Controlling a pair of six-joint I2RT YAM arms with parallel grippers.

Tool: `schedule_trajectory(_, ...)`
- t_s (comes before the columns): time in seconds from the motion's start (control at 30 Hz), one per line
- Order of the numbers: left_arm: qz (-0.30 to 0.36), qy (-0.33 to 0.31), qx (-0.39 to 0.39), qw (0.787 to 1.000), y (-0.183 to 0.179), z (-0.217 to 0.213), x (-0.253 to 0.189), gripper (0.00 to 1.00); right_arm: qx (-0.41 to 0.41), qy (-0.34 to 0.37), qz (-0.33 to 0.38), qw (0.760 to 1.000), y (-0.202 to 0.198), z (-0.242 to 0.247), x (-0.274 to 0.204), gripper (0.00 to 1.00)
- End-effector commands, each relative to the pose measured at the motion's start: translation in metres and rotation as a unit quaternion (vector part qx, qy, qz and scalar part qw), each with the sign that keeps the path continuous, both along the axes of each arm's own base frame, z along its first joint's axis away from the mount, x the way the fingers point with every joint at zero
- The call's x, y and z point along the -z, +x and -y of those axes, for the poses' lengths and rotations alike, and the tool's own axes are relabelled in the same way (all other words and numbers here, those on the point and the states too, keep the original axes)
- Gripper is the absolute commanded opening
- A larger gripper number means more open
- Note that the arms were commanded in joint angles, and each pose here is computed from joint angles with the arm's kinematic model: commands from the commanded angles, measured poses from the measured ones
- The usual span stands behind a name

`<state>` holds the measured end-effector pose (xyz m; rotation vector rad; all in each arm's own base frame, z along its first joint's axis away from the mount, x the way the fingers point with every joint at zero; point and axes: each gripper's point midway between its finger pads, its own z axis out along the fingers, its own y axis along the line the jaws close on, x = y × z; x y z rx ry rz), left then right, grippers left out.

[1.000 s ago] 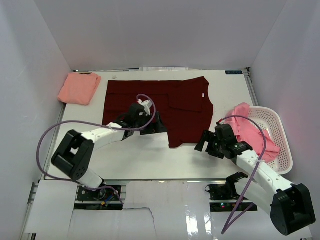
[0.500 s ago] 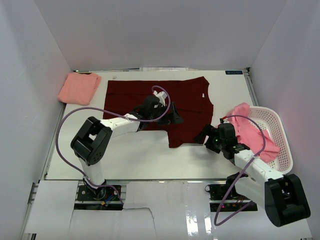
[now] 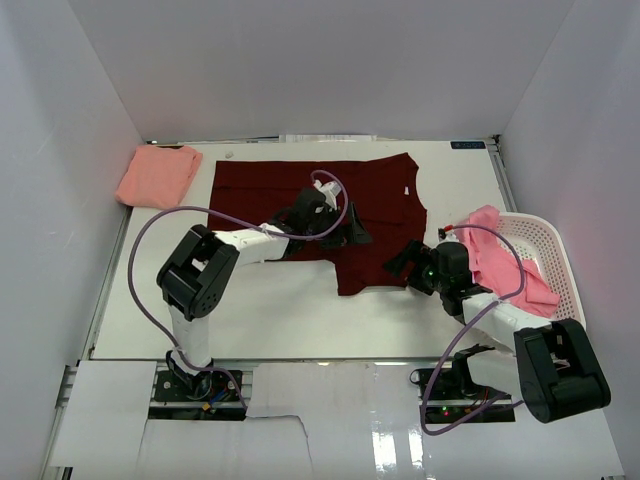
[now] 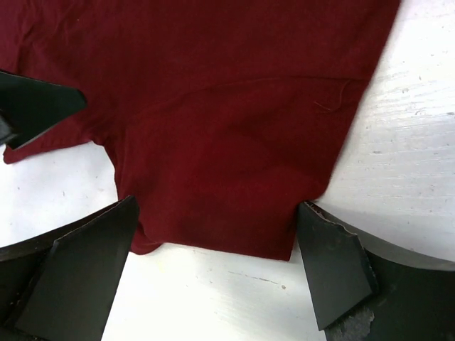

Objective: Fold and stack the t-shirts
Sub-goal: Grap the side of the flattened tshirt closest away from the robot with both arms

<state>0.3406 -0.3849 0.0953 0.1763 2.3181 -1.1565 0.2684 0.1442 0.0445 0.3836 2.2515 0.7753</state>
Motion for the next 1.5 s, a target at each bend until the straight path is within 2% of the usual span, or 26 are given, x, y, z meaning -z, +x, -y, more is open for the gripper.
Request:
schedule_trajectory(0.0, 0.005, -0.020, 0.017, 1.000, -0.004, 0.007, -0.002, 0.98, -0.003, 0.001, -0.027, 1.000, -0.010, 0.001, 0.014, 0.96)
schedule_trajectory(0.33, -0.039, -0.026, 0.029, 0.998, -0.015, 0.010, 0.025, 0.98, -0.018, 0.015, -0.026, 0.999, -0.011, -0.005, 0.011, 0.98)
schedule_trajectory(0.7, -0.070, -0.010, 0.023, 0.997, -0.019, 0.006, 0.053, 0.98, -0.085, 0.093, -0.016, 0.992, -0.024, -0.034, -0.016, 1.00)
schedule_trajectory(0.77, -0.074, -0.010, 0.023, 0.997, -0.020, 0.006, 0.055, 0.98, -0.094, 0.104, -0.011, 0.990, -0.027, -0.037, -0.020, 0.94)
schedule_trajectory(0.93, -0.079, -0.008, 0.022, 0.997, -0.021, 0.007, 0.059, 0.98, -0.113, 0.123, -0.022, 0.986, -0.036, -0.043, -0.022, 0.92)
schedule_trajectory(1.2, -0.078, 0.000, 0.023, 0.997, -0.023, 0.004, 0.064, 0.98, -0.126, 0.193, -0.007, 0.973, -0.030, -0.050, -0.064, 0.89)
schedule_trajectory(1.37, -0.077, 0.002, 0.022, 0.997, -0.023, 0.002, 0.065, 0.98, -0.126, 0.212, 0.014, 0.969, -0.020, -0.049, -0.082, 0.89)
schedule_trajectory(1.47, -0.077, 0.002, 0.024, 0.997, -0.024, 0.002, 0.065, 0.98, -0.128, 0.281, -0.013, 0.951, -0.021, -0.048, -0.092, 0.89)
